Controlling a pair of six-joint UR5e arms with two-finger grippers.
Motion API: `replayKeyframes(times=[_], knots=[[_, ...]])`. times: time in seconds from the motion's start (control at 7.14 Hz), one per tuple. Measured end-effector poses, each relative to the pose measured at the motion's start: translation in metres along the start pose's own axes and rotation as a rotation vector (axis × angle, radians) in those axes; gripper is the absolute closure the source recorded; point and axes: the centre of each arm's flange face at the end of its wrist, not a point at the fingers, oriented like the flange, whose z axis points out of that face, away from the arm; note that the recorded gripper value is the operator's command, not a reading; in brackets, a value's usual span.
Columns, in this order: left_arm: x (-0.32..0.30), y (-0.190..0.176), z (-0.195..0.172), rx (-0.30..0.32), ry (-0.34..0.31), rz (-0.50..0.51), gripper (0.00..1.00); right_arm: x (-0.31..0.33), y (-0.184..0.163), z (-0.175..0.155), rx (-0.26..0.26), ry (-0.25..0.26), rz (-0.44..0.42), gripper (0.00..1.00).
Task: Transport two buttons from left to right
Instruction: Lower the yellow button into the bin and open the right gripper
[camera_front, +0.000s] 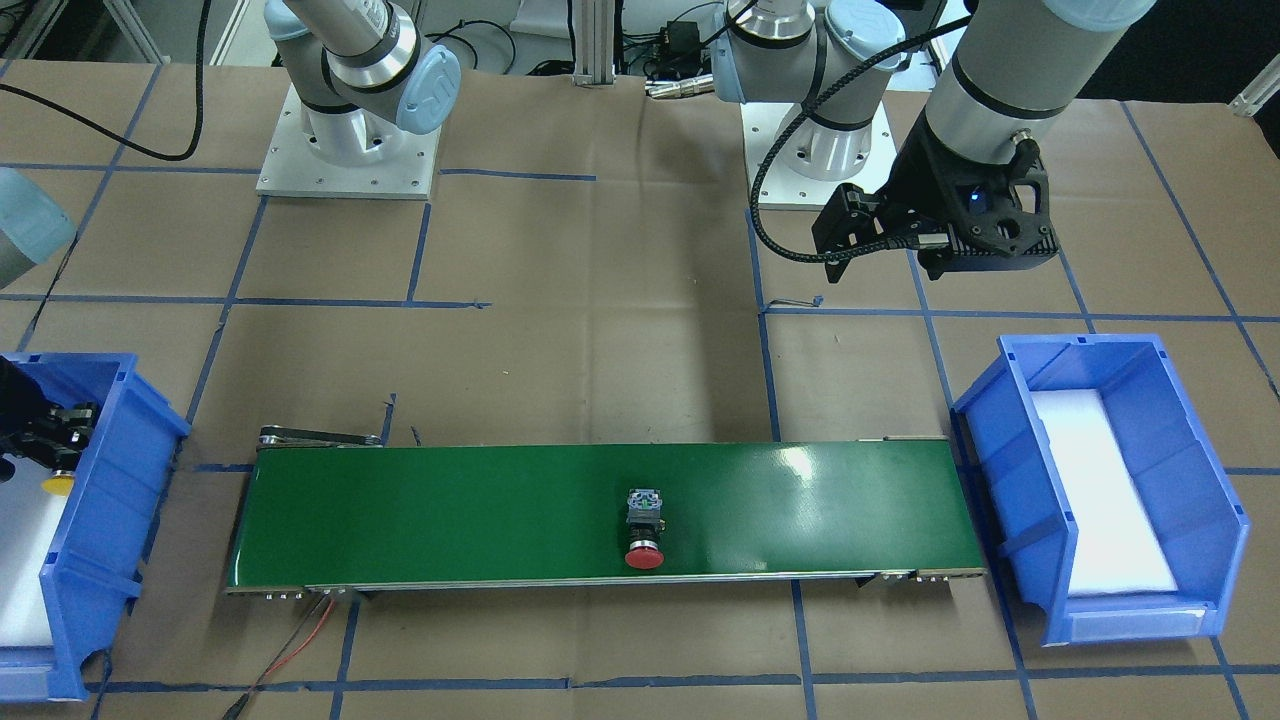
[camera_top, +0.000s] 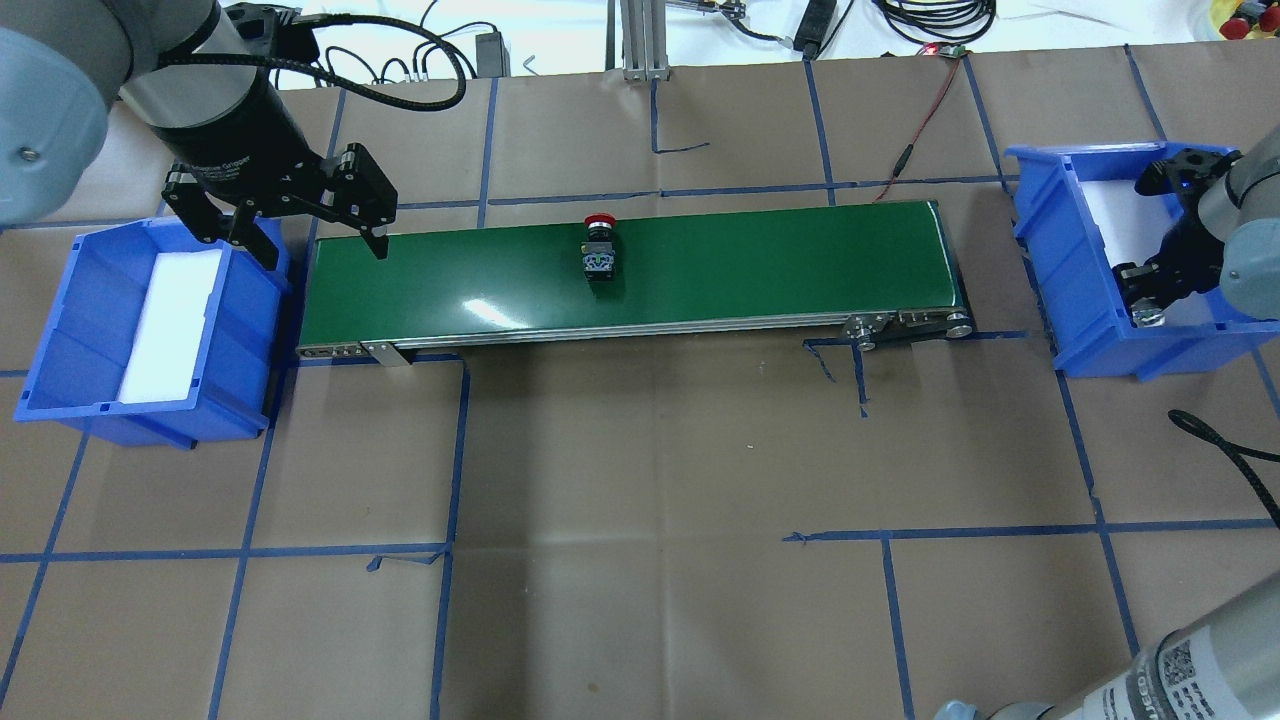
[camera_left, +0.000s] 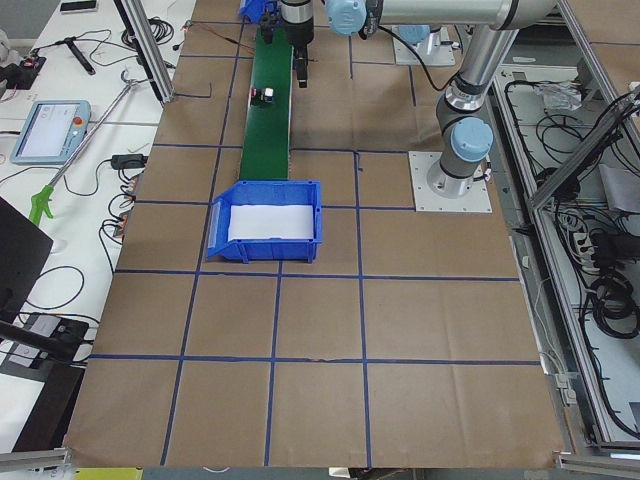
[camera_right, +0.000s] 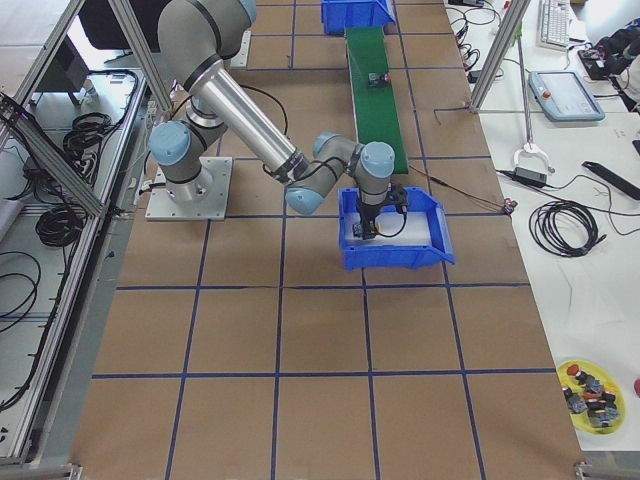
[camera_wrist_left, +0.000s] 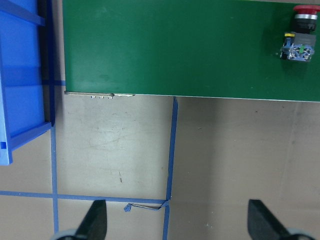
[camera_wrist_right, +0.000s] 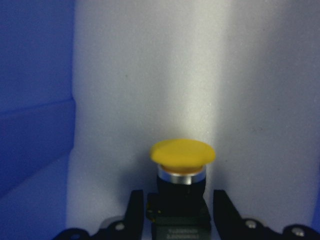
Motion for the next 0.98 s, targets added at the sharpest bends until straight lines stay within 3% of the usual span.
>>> replayKeyframes(times=[0.56,0.7,0.98], knots=[[0.0,0.0,-0.001,0.002,0.001,0.0,0.0,0.003,-0.006,-0.03,0.029,0.013,0.0,0.22],[0.0,0.0,-0.001,0.002,0.001,0.0,0.0,0.004,-0.007,-0.052,0.028,0.017,-0.001,0.0],[0.0,0.0,-0.001,0.002,0.001,-0.001,0.0,0.005,-0.013,-0.102,0.059,0.039,0.002,0.0]])
